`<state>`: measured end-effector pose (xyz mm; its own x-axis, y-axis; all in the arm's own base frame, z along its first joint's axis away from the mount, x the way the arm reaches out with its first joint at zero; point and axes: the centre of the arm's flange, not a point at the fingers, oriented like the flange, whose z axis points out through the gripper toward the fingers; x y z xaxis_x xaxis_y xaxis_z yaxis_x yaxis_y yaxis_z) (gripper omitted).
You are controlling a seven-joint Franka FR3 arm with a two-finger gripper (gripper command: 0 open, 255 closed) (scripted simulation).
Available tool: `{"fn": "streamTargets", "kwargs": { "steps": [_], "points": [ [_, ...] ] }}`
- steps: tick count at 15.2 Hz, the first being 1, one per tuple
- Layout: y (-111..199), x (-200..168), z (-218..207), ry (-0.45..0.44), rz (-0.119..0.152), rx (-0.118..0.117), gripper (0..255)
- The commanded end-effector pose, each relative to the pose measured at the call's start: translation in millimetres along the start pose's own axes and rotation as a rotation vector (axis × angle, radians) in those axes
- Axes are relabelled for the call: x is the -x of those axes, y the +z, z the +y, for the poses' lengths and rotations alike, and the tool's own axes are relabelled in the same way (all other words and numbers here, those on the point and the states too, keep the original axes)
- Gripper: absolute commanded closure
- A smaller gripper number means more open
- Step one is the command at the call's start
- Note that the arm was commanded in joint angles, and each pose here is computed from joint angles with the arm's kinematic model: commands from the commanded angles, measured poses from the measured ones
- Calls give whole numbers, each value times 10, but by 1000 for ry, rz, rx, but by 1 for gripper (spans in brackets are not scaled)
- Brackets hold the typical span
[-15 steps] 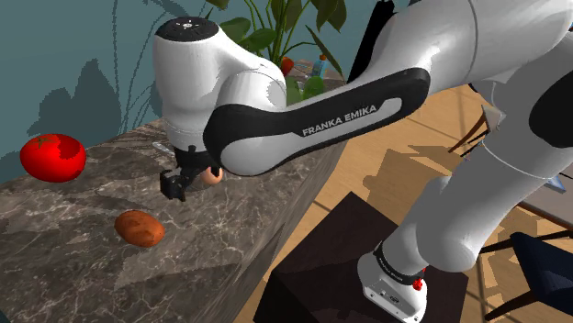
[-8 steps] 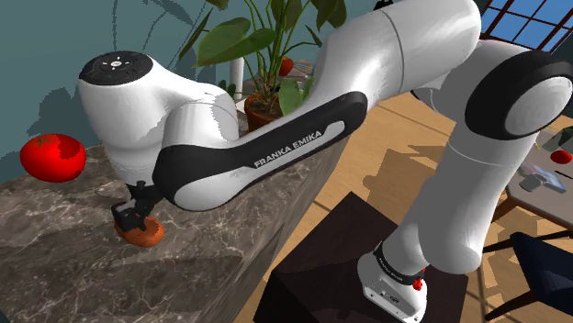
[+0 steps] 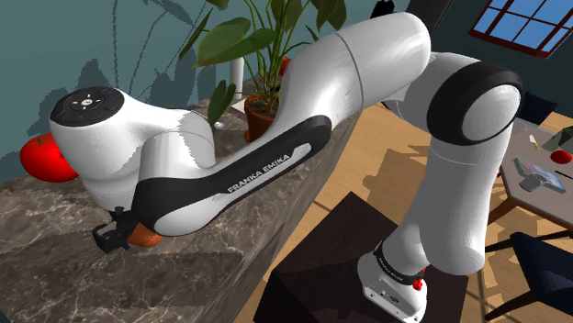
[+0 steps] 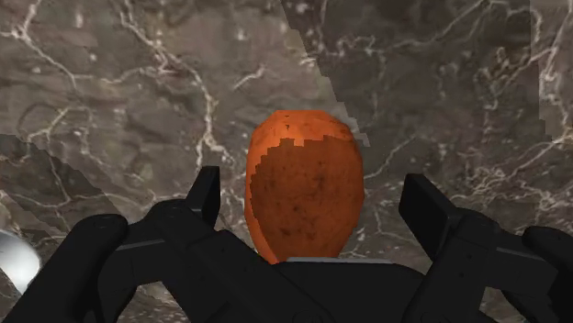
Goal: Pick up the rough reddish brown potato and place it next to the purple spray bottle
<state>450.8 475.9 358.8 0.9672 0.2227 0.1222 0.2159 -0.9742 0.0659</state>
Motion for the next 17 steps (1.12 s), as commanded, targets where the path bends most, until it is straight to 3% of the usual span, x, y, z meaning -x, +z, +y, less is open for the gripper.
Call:
{"fn": "streamTargets", "kwargs": {
  "steps": [1,10,11,17],
  "points": [
    [95,4,-2,0,0,0,0],
    [178,4,-1,0,0,0,0],
    [178,4,-1,0,0,0,255],
    [178,1,-1,0,0,0,255]
  ]
}}
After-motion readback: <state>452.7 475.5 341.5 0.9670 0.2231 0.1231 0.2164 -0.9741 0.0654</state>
